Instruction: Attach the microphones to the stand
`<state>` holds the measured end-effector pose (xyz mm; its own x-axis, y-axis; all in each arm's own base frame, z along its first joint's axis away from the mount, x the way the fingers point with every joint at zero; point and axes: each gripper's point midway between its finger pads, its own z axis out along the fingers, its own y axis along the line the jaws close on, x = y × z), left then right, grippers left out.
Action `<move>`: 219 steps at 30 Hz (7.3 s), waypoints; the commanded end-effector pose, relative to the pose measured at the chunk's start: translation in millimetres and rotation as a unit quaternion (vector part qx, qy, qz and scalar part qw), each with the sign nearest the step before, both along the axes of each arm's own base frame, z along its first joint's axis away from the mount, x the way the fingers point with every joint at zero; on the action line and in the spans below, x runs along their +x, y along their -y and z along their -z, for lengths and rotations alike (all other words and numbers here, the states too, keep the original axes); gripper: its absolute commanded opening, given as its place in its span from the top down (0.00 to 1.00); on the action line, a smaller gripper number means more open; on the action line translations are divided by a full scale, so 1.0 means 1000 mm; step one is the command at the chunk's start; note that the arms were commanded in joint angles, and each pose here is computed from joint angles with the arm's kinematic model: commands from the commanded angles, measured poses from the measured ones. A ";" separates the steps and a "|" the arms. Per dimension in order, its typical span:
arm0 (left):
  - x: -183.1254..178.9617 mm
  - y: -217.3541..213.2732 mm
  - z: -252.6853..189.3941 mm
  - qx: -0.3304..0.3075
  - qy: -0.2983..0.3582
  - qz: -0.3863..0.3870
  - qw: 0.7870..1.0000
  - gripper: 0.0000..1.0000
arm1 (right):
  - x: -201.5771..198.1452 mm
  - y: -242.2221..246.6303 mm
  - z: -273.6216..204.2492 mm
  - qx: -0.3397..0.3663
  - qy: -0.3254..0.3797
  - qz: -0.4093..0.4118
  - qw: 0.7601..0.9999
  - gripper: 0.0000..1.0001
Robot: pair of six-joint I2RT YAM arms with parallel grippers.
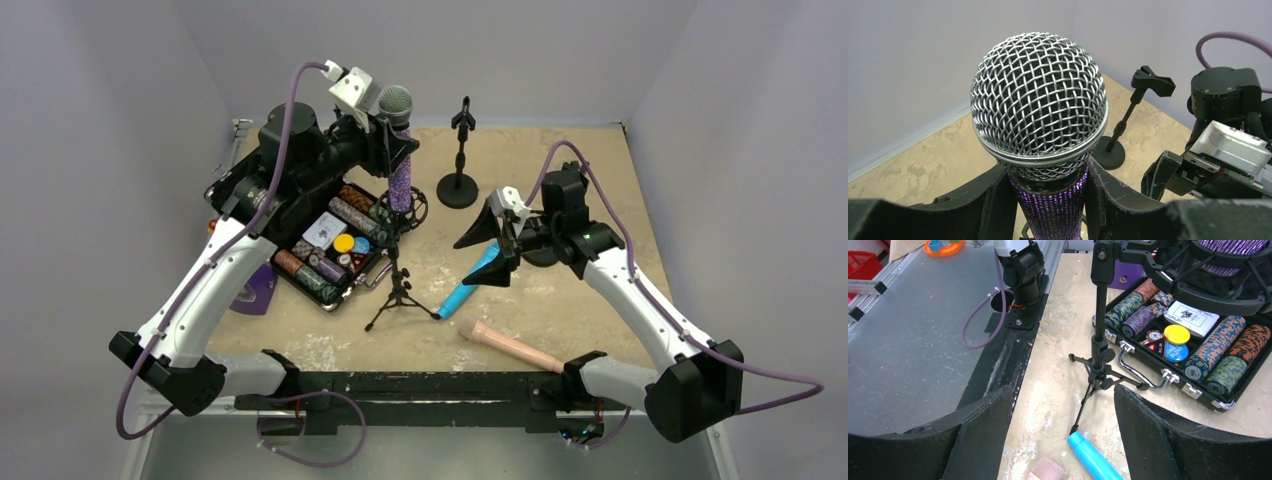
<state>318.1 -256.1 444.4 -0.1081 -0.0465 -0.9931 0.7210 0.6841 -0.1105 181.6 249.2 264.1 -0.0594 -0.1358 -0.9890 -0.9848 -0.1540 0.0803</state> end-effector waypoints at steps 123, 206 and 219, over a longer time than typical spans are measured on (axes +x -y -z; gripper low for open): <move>-0.166 -0.161 0.120 -0.050 -0.052 -0.161 0.984 0.09 | 0.101 0.120 -0.353 0.065 0.312 0.338 0.885 1.00; -0.136 -0.133 0.164 -0.006 -0.072 -0.136 0.988 0.01 | 0.312 0.269 -0.114 0.026 0.194 0.700 0.687 1.00; -0.134 -0.117 0.166 -0.014 -0.056 -0.097 0.994 0.01 | 0.320 0.267 -0.051 0.005 0.153 0.656 0.739 1.00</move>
<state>181.3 -131.3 265.6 -0.2614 -0.0978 -0.9603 0.5131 0.8286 -0.2240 499.8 -23.1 252.6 -0.1245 -0.1248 -0.9843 -0.2146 0.9720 -0.0961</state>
